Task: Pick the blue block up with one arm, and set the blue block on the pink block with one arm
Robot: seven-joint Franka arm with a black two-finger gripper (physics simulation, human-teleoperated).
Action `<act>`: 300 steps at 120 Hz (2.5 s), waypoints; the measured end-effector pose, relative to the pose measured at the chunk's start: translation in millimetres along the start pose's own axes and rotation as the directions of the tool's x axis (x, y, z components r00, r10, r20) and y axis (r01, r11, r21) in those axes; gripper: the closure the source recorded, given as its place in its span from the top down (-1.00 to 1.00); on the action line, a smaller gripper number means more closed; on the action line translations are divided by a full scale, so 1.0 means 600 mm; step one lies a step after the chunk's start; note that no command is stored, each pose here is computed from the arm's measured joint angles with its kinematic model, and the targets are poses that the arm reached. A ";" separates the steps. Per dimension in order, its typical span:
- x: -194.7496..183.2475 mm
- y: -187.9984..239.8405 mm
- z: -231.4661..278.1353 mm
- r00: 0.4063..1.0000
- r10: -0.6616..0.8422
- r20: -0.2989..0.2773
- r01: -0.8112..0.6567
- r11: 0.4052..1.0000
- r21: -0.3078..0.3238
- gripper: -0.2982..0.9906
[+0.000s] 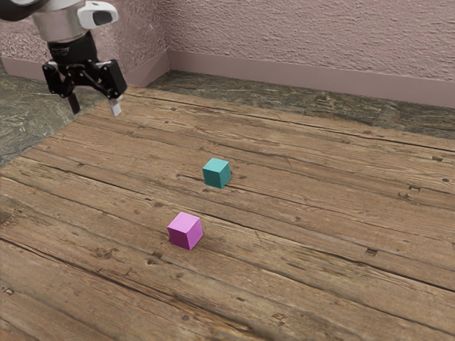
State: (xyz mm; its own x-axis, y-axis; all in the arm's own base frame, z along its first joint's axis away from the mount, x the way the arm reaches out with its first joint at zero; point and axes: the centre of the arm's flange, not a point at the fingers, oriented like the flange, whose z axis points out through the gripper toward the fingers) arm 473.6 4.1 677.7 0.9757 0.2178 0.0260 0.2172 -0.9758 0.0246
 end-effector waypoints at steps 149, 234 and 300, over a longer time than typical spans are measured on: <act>0.451 0.121 0.554 0.987 -0.162 -0.015 0.162 0.987 -0.016 0.54; 0.521 0.074 0.636 0.976 0.141 -0.166 -0.148 0.989 -0.029 0.54; 0.532 0.056 0.658 0.940 0.165 -0.299 -0.201 0.975 -0.094 0.54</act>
State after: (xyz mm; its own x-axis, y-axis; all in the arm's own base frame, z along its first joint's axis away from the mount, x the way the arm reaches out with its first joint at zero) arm 804.7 33.4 292.0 0.9436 0.0492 0.3274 0.0128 -0.9936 0.1123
